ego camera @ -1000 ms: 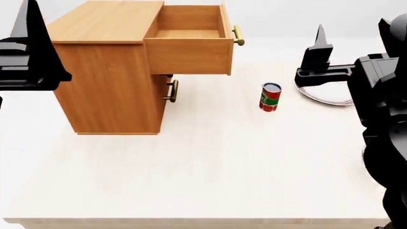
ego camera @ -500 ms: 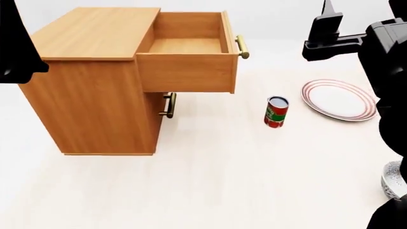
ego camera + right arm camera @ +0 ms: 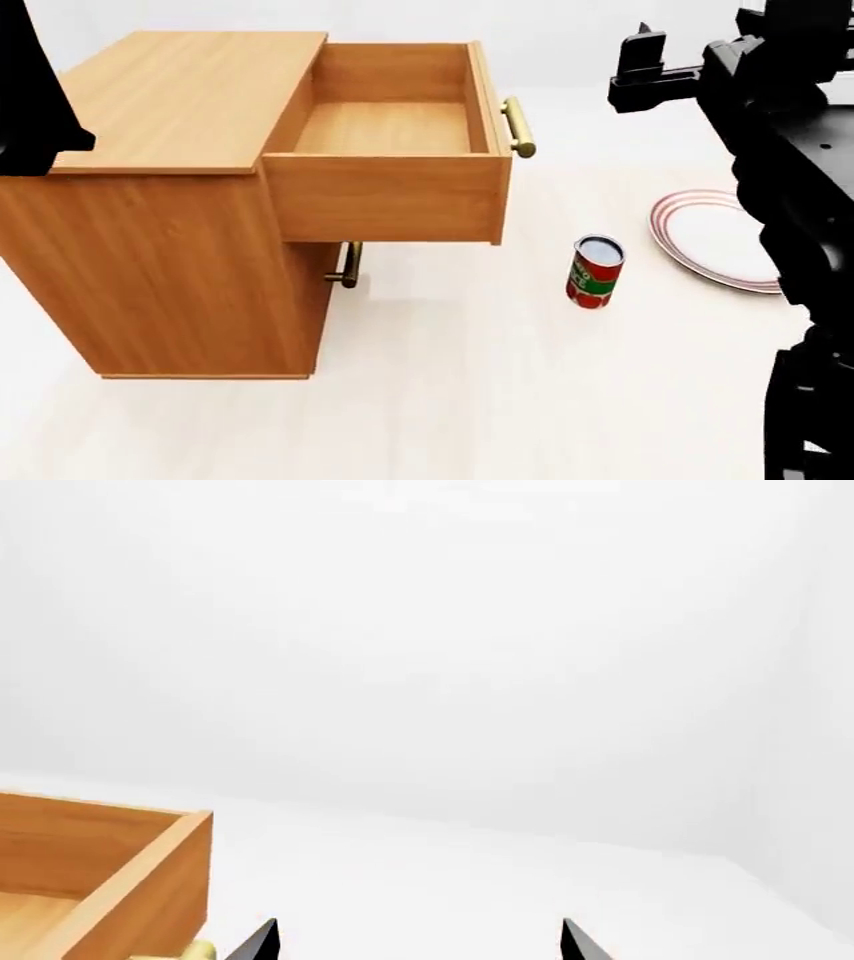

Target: Put the bowl in the top drawer of the cabinet.

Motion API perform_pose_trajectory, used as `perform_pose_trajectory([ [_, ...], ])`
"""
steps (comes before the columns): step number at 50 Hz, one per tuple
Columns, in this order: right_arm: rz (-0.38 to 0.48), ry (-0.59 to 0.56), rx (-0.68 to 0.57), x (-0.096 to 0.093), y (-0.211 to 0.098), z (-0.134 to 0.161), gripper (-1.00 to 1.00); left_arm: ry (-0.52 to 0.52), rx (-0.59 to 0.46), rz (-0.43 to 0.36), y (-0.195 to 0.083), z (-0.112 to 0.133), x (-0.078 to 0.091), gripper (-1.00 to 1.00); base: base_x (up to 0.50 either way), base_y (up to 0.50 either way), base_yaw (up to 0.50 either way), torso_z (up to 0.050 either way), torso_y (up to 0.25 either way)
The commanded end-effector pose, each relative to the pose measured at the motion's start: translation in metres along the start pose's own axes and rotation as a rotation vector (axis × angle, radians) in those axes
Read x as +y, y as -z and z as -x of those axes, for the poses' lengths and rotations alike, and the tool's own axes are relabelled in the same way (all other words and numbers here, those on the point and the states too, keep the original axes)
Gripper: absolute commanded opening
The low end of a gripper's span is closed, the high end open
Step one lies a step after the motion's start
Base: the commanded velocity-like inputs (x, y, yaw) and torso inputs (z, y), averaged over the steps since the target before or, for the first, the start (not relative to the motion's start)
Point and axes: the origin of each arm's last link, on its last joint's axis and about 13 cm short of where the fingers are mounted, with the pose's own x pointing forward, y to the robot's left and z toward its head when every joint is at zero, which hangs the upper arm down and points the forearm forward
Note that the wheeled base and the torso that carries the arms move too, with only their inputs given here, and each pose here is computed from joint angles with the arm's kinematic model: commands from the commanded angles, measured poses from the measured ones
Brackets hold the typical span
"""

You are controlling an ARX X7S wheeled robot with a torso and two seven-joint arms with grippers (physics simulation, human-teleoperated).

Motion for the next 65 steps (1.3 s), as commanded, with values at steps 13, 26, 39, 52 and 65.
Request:
perform_pose_trajectory([
  [13,0.023,-0.011,0.067,-0.005,0.001,-0.027,1.00,0.005,-0.003,0.007,0.000,0.000,0.000,1.00,0.27,0.00,0.00,0.000,0.001],
  [26,0.024,-0.009,0.070,-0.011,-0.007,-0.019,1.00,0.000,-0.002,0.009,-0.001,0.002,0.000,1.00,0.13,0.00,0.00,0.000,0.000],
  [39,0.150,-0.035,0.217,-0.048,-0.027,0.027,1.00,-0.004,0.002,0.016,0.001,0.004,0.001,1.00,0.00,0.00,0.00,0.000,0.000],
  [52,0.291,0.031,0.425,-0.091,-0.028,0.064,1.00,-0.004,0.000,0.019,0.001,0.004,0.000,1.00,0.00,0.00,0.00,0.000,0.000],
  [65,0.347,0.057,0.639,-0.107,-0.021,0.108,1.00,-0.011,0.005,0.023,0.004,0.004,0.000,1.00,0.00,0.00,0.00,0.000,0.000],
])
